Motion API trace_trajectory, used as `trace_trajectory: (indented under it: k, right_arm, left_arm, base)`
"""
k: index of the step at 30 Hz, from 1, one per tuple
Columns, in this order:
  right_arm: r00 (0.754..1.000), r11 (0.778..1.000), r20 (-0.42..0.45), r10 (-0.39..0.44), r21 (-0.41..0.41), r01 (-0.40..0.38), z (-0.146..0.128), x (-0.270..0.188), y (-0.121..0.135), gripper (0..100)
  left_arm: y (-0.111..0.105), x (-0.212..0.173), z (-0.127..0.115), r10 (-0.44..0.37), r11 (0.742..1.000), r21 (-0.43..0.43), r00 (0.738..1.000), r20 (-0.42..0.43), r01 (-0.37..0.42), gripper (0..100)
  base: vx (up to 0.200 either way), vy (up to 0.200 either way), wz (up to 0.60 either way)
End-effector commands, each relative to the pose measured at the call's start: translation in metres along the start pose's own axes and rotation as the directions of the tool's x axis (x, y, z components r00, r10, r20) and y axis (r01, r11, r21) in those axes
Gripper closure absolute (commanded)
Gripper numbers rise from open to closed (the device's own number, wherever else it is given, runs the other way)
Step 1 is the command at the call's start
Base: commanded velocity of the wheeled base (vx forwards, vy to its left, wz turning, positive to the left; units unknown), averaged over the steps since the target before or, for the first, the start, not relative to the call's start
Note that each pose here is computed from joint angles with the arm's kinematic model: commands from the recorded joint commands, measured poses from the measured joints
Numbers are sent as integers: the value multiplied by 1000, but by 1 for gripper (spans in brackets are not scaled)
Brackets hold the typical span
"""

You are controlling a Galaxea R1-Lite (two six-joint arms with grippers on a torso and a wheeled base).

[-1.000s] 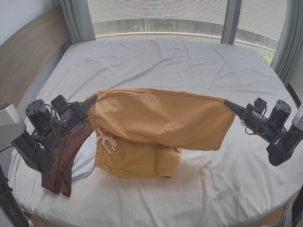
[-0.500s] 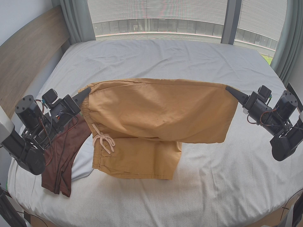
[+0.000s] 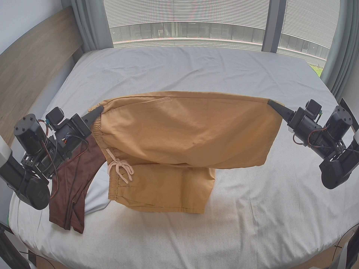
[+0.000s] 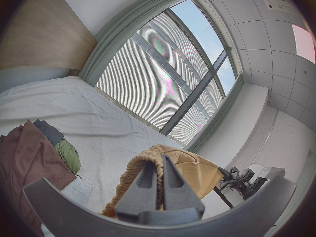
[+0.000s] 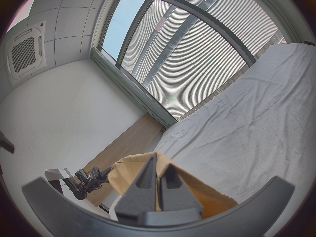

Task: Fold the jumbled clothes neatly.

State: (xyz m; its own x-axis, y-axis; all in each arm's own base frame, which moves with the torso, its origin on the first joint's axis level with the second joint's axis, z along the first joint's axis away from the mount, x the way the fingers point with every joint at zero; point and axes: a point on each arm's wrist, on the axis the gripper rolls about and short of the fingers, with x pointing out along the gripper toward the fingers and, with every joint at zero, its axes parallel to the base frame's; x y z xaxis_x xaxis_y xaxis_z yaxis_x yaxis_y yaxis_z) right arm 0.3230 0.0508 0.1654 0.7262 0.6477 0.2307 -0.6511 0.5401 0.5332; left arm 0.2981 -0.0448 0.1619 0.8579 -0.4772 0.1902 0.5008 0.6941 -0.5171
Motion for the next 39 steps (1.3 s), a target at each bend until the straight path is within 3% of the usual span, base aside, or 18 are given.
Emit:
trace_trajectory:
  k: [1, 25, 39]
  right_arm:
    - [1000, 1000, -22, -17, 4, 17, -9, 4, -11, 100]
    - [1000, 1000, -20, -21, -3, 21, -10, 39, -44, 100]
    - [999, 1000, -29, -25, 3, 25, -11, 73, -73, 100]
  left_arm:
    - [0, -1, 0, 2, 1000, 0, 1000, 1, -2, 100]
    - [23, 20, -15, 43, 999, -13, 999, -14, -43, 100]
    - [59, 54, -26, 110, 994, -12, 993, 33, -110, 100]
  base:
    - [0, 0, 0]
    - [0, 0, 0]
    - [0, 0, 0]
